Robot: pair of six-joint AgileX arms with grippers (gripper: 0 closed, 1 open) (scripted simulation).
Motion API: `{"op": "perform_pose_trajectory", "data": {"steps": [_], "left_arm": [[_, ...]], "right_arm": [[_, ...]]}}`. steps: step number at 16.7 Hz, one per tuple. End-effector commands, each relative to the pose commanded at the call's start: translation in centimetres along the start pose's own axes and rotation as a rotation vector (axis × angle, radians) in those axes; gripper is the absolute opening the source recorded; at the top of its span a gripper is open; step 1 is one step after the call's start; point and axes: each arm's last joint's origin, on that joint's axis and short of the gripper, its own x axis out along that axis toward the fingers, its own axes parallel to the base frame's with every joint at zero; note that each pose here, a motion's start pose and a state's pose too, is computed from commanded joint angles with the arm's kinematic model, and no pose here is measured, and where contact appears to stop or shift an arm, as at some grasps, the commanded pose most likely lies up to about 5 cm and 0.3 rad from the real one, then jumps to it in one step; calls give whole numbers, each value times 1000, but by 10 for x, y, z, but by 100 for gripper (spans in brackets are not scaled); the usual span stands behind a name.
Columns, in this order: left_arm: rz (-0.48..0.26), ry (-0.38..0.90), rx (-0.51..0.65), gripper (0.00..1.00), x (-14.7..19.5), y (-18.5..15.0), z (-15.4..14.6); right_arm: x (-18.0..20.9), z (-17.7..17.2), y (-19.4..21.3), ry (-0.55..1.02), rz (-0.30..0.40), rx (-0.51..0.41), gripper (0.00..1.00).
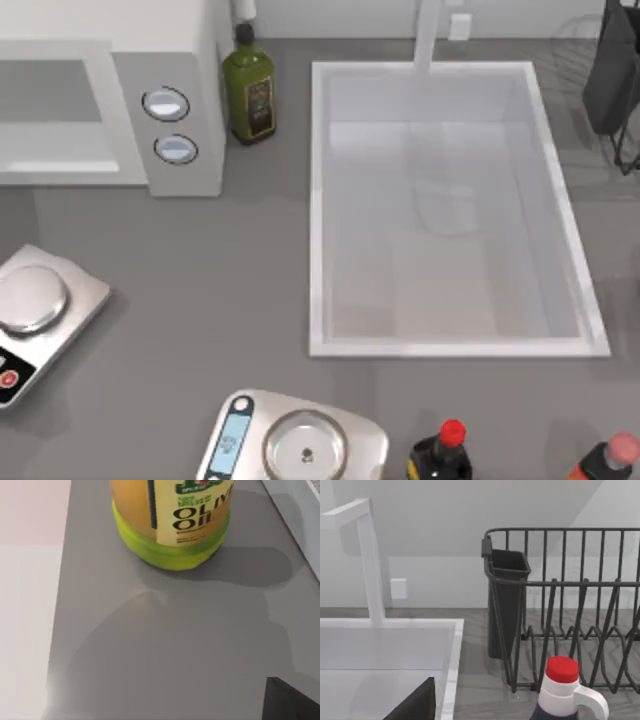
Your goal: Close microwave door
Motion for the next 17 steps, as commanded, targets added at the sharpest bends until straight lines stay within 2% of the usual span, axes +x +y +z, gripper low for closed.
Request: {"op": "perform_pose_trajectory", "data": {"steps": [3, 9, 17], "left_arm": [[5, -8, 3, 0, -1, -23, -1], [3, -2, -5, 0, 0, -29, -3], [-1, -7, -1, 0, -1, -118, -1]], "right_arm": [[0, 0, 0, 0, 0, 0, 100], [0, 0, 0, 0, 0, 0, 100], [0, 0, 0, 0, 0, 0, 100]]}}
